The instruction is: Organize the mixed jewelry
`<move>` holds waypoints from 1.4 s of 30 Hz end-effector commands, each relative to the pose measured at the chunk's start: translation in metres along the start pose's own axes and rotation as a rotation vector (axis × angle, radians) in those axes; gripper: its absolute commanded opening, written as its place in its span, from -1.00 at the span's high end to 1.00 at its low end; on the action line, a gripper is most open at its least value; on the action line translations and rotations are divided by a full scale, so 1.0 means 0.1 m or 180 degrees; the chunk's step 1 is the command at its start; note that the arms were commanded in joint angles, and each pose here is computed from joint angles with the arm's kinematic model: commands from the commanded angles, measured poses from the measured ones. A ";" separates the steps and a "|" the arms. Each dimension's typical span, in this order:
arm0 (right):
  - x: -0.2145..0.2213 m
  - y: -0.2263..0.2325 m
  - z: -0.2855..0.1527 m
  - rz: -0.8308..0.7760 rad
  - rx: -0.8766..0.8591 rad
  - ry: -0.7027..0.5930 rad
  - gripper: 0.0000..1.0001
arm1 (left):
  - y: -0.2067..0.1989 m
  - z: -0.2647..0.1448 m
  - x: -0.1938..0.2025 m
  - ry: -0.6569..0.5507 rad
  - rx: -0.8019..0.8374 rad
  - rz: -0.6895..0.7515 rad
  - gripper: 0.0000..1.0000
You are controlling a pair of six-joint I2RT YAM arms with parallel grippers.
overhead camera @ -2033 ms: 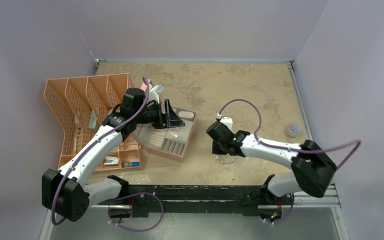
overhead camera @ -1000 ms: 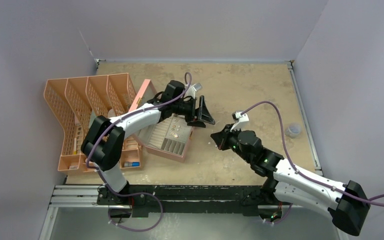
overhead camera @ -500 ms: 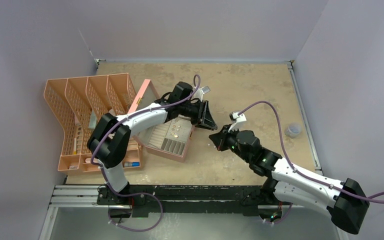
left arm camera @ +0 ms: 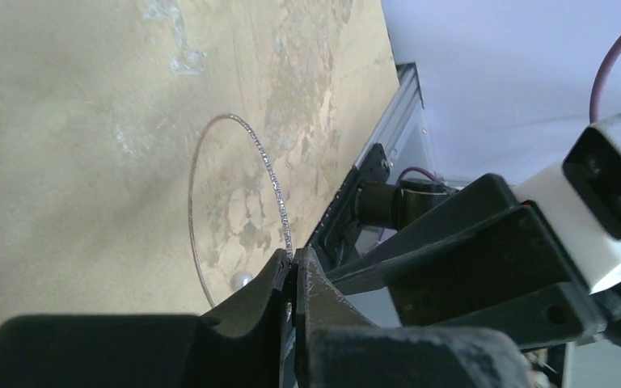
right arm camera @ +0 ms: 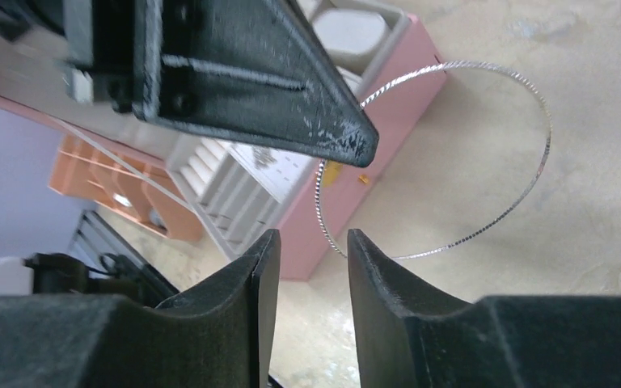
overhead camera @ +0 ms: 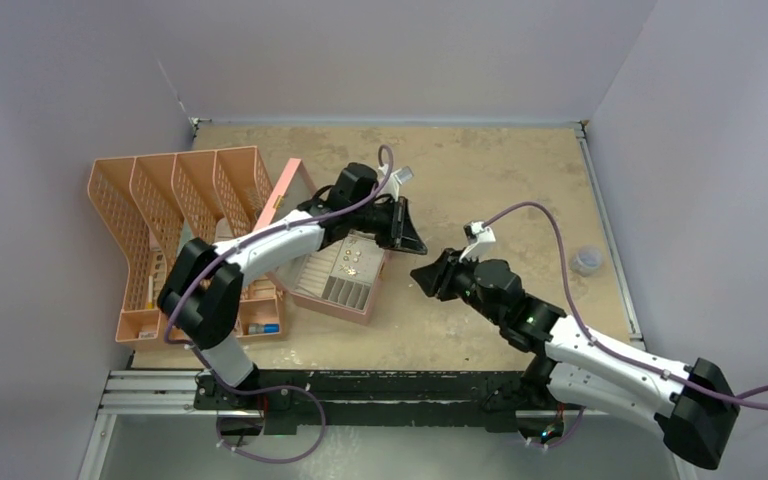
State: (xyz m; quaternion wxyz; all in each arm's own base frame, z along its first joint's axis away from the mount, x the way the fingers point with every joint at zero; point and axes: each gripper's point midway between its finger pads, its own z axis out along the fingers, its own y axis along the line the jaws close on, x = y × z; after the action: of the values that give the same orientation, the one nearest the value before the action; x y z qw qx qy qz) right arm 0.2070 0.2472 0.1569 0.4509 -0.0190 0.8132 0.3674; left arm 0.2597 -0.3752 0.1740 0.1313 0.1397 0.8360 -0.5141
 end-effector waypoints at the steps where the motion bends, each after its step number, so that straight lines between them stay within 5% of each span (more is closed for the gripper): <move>1: -0.60 0.47 -0.17 0.0333 -0.0372 -0.0488 0.19 | -0.22 -0.31 -0.28 -0.0642 -0.0131 0.0530 1.00; 9: -1.14 0.67 -0.26 0.1011 -0.0327 -0.0935 0.05 | -0.16 -0.80 -0.36 -0.1342 -0.0638 0.0800 1.00; 13: -1.32 0.87 0.01 0.1527 -0.0032 -0.0746 0.03 | -0.15 -1.12 -0.35 -0.1781 -0.0799 0.0923 1.00; 18: -1.47 1.32 0.34 0.1517 -0.0348 -0.0572 0.00 | -0.20 -1.44 -0.34 -0.2189 -0.0886 0.1128 1.00; 27: -1.31 1.47 0.56 0.1867 -0.0479 -0.0270 -0.08 | -0.17 -1.71 -0.21 -0.2373 -0.1050 0.1186 1.00; 42: -1.10 1.61 0.81 0.2270 -0.0527 0.0133 0.25 | -0.23 -1.78 -0.15 -0.2454 -0.0950 0.1313 1.00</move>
State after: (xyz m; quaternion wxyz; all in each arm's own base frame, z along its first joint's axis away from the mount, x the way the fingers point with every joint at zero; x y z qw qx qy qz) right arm 0.2724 0.3707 0.2691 0.2841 0.2167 0.7768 0.5186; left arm 0.2494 -0.2287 0.2570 0.5207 0.0787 0.7706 -0.3590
